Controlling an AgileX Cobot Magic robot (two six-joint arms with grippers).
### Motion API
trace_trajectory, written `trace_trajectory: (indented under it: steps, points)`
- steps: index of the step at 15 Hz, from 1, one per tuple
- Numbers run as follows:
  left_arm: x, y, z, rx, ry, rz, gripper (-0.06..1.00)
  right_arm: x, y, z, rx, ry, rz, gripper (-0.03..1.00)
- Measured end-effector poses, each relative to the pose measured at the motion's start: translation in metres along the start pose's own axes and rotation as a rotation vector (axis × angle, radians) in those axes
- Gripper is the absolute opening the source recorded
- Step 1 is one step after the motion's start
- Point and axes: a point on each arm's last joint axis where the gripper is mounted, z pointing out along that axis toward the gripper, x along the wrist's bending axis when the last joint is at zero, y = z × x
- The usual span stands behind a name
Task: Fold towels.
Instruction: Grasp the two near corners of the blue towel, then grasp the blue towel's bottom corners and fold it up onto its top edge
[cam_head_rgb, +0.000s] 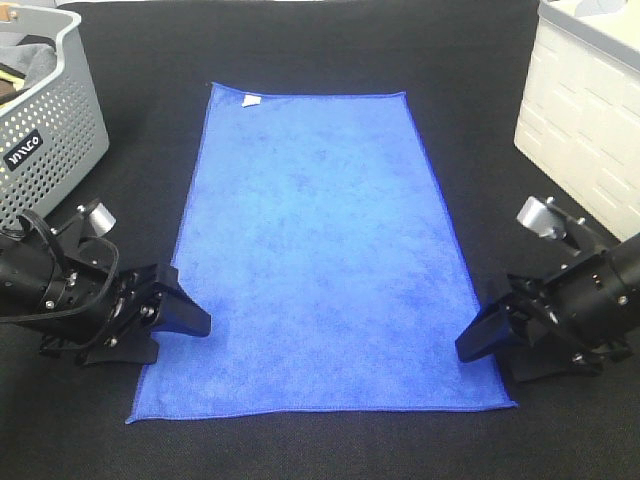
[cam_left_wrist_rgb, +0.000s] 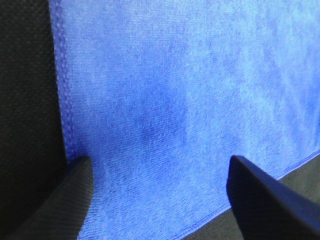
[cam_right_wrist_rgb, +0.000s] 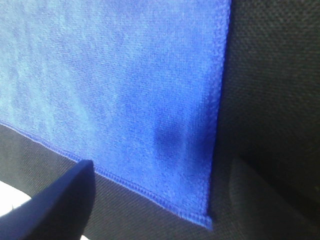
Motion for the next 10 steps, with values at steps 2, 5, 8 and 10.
trace_trajectory:
  steps: [2, 5, 8, 10]
  points:
    - [0.000, 0.004, 0.006, 0.007, -0.019, -0.019, 0.71, 0.010, 0.003, 0.011, 0.017, 0.019, -0.013, 0.69]
    - [-0.006, 0.008, 0.014, 0.016, -0.036, -0.005, 0.64, 0.018, 0.009, 0.020, 0.000, 0.029, 0.011, 0.61]
    - [-0.004, 0.009, 0.018, 0.015, -0.017, -0.009, 0.41, 0.014, 0.010, 0.022, -0.016, 0.002, 0.017, 0.44]
    - [-0.001, 0.008, 0.020, 0.023, 0.002, -0.006, 0.05, 0.012, 0.012, 0.022, -0.035, -0.022, 0.029, 0.11]
